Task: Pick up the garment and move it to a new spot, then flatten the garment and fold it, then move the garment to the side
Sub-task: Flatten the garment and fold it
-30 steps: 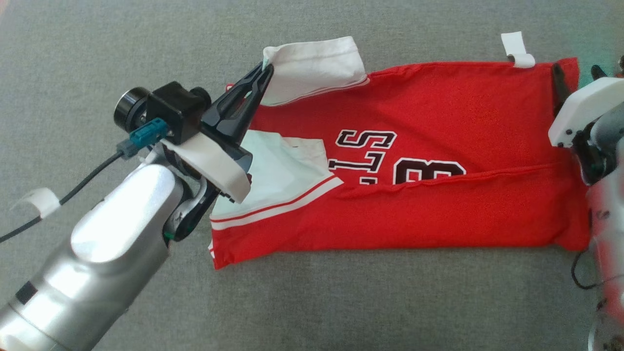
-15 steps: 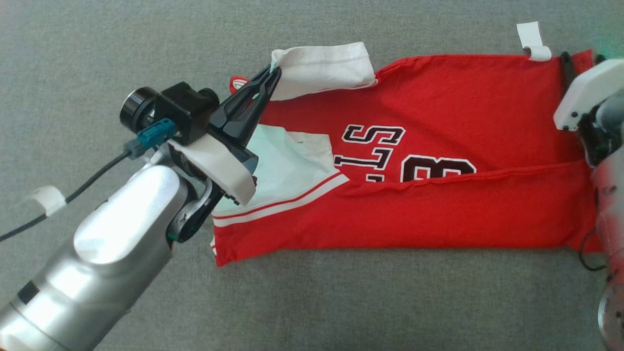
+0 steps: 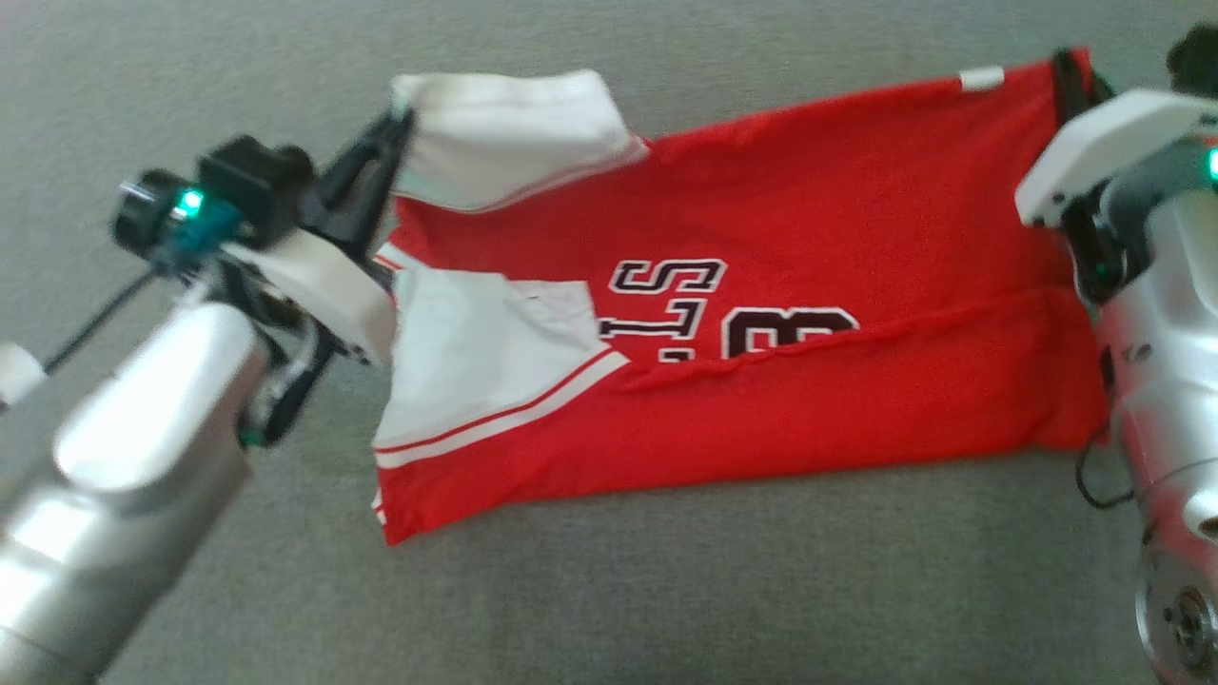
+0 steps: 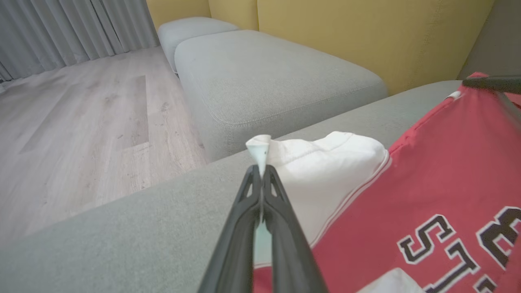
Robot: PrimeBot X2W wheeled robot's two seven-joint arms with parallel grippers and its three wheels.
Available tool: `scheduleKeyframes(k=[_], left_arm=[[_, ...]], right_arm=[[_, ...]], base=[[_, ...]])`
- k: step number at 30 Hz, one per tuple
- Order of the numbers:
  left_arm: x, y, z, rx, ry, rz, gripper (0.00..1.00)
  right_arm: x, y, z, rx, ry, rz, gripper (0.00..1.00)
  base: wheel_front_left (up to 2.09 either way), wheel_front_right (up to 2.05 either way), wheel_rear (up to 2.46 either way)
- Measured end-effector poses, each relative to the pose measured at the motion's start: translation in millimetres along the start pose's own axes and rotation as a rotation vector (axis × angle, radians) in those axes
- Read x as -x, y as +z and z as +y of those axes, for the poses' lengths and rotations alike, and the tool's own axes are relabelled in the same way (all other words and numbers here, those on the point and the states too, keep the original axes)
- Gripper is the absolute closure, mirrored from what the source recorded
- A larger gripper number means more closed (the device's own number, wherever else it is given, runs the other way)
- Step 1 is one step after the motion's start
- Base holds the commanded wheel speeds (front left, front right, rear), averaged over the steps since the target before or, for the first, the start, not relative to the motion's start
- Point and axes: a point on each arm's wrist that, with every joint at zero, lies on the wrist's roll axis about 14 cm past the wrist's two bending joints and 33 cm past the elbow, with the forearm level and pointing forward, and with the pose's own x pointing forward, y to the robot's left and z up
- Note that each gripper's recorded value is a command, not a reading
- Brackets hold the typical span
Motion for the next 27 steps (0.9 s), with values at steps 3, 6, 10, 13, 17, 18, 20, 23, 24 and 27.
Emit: scheduleKeyframes(k=[3, 6, 10, 13, 17, 18, 20, 23, 24, 27], left_arm=[[-8.5, 9.6, 13.8, -0.035, 0.024, -0.013, 1.00], [-22.4, 32.1, 29.6, -0.111, 0.042, -0.055, 1.00], [-41.1, 55.4, 42.4, -0.178, 0.050, -0.104, 1.00], [-49.7, 64.4, 50.8, -0.216, 0.074, -0.139, 1.00], [-52.1, 72.9, 52.3, -0.232, 0.086, -0.188, 1.00], [-51.3, 73.3, 53.2, -0.229, 0.093, -0.194, 1.00], [-48.3, 70.0, 53.1, -0.230, 0.088, -0.186, 1.00], [-41.9, 67.6, 51.6, -0.226, 0.076, -0.178, 1.00], [-39.1, 66.8, 51.4, -0.225, 0.077, -0.176, 1.00], [-29.2, 61.3, 45.6, -0.216, 0.050, -0.162, 1.00]], right_arm=[[4.7, 23.7, -0.2, -0.027, 0.012, -0.067, 1.00], [7.9, 45.0, -1.0, -0.067, 0.024, -0.131, 1.00], [8.8, 64.3, 0.9, -0.095, 0.047, -0.202, 1.00], [9.8, 72.1, 2.3, -0.105, 0.060, -0.241, 1.00], [9.6, 75.4, 9.1, -0.100, 0.087, -0.251, 1.00], [9.8, 75.9, 9.6, -0.099, 0.091, -0.250, 1.00], [11.1, 76.9, 9.5, -0.100, 0.096, -0.250, 1.00], [14.1, 72.9, 8.6, -0.103, 0.102, -0.238, 1.00], [15.4, 68.8, 9.5, -0.100, 0.107, -0.223, 1.00], [20.6, 55.2, 11.5, -0.089, 0.119, -0.176, 1.00]], base=[[0.00, 0.00, 0.00], [0.00, 0.00, 0.00], [0.00, 0.00, 0.00], [0.00, 0.00, 0.00], [0.00, 0.00, 0.00], [0.00, 0.00, 0.00], [0.00, 0.00, 0.00], [0.00, 0.00, 0.00], [0.00, 0.00, 0.00], [0.00, 0.00, 0.00]])
